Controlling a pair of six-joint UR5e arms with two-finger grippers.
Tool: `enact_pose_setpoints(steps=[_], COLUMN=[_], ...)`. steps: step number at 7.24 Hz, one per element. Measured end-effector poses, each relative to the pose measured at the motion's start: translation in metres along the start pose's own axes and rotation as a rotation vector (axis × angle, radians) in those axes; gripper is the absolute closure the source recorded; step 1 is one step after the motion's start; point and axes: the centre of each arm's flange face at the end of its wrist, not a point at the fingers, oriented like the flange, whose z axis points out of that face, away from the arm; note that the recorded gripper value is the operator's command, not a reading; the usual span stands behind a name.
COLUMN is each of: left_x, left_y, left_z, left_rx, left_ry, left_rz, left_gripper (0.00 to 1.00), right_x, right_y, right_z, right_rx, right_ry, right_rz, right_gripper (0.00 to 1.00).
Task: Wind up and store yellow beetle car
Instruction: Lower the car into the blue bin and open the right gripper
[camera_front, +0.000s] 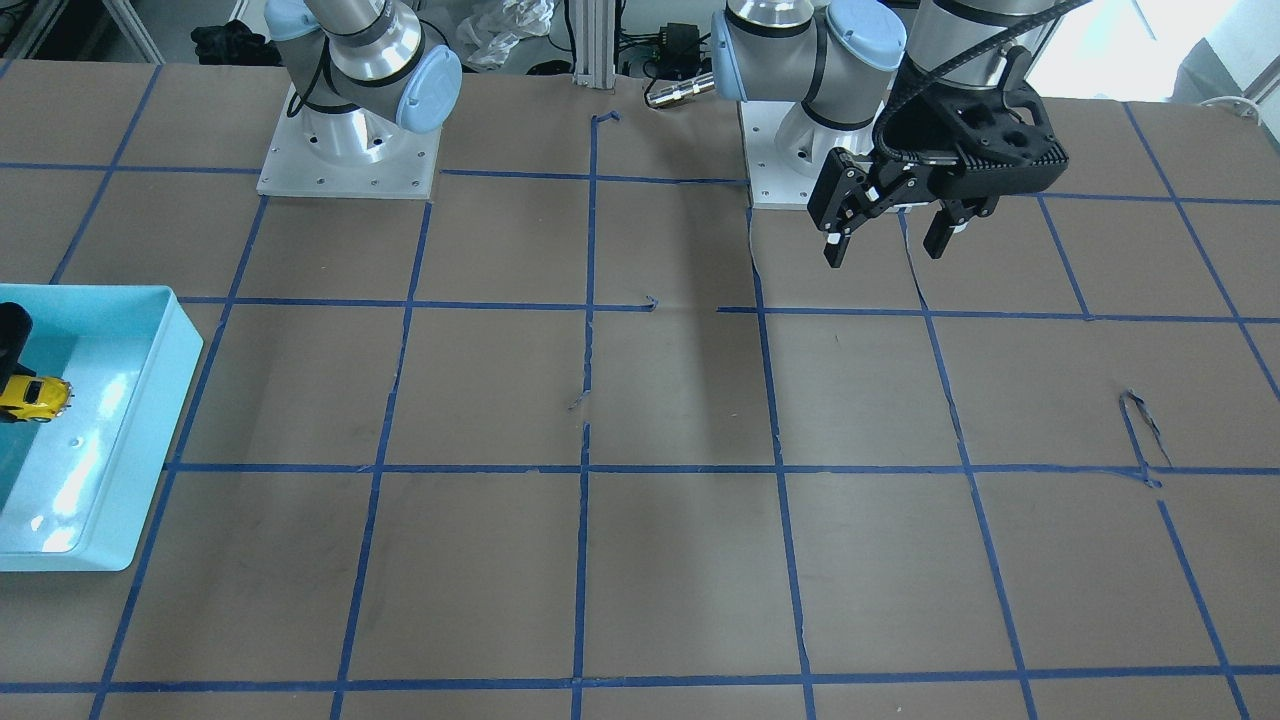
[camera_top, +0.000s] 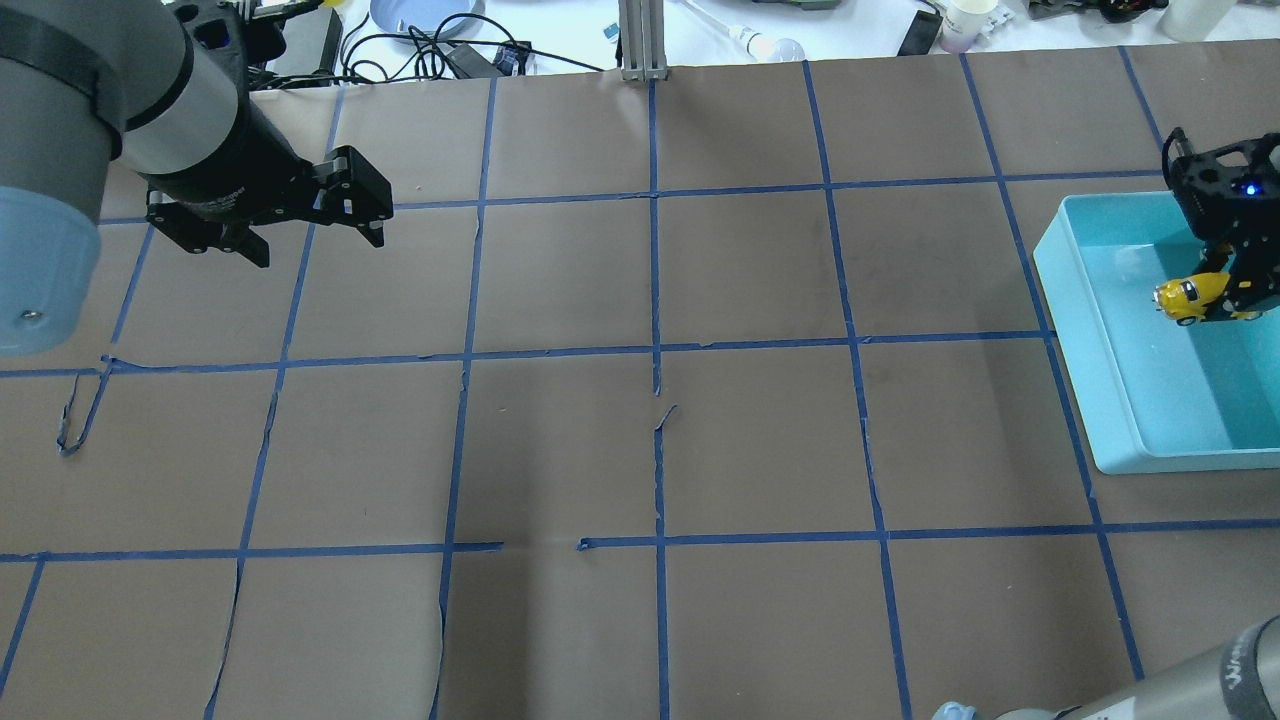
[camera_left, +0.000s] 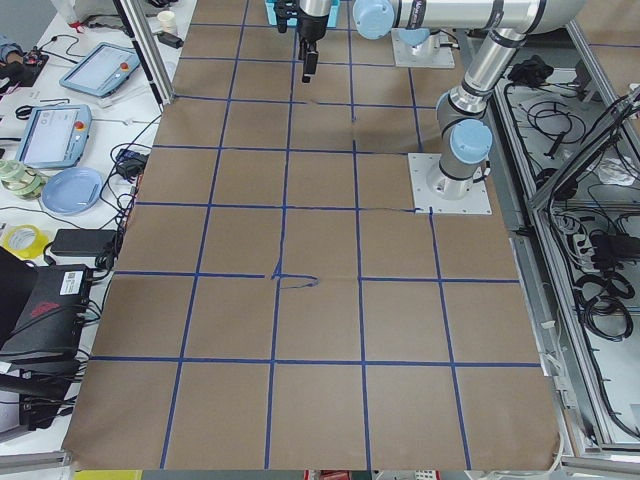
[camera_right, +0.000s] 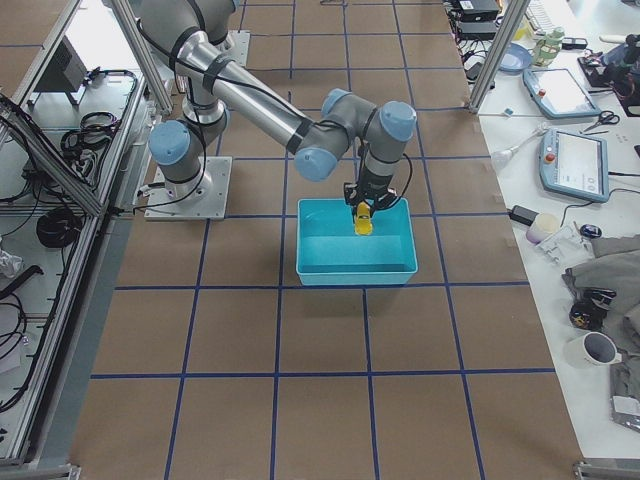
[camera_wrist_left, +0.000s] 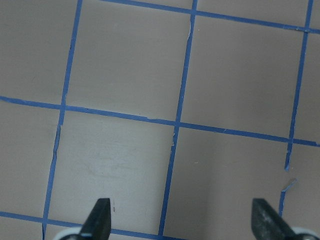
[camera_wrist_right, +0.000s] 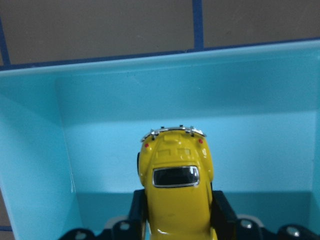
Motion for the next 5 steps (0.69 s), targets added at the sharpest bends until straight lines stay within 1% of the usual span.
enact_pose_setpoints(steps=[1, 2, 3, 4, 5], left_x=[0.000, 0.000, 0.000, 0.000, 0.000], left_y=[0.000, 0.001, 0.001, 0.001, 0.001], left_z=[0.001, 0.001, 0.001, 0.001, 0.002], left_rx=[-0.001, -0.001, -0.002, -0.002, -0.003], left_ry=[-0.001, -0.002, -0.003, -0.004, -0.004], left_rz=[0.000, 0.000, 0.000, 0.001, 0.001], left_gripper=[0.00, 0.00, 0.00, 0.00, 0.00], right_x=[-0.002, -0.002, -0.001, 0.000, 0.001], right_y=[0.000, -0.001, -0.003, -0.004, -0.006], right_z=[0.024, 0.041, 0.052, 0.061, 0.062], right_rx=[-0.014, -0.014, -0.008, 0.001, 0.019], right_ry=[0.001, -0.001, -0.009, -0.019, -0.012], right_rz=[0.010, 0.012, 0.009, 0.005, 0.005], right_gripper=[1.00, 1.00, 0.06, 0.00, 0.00])
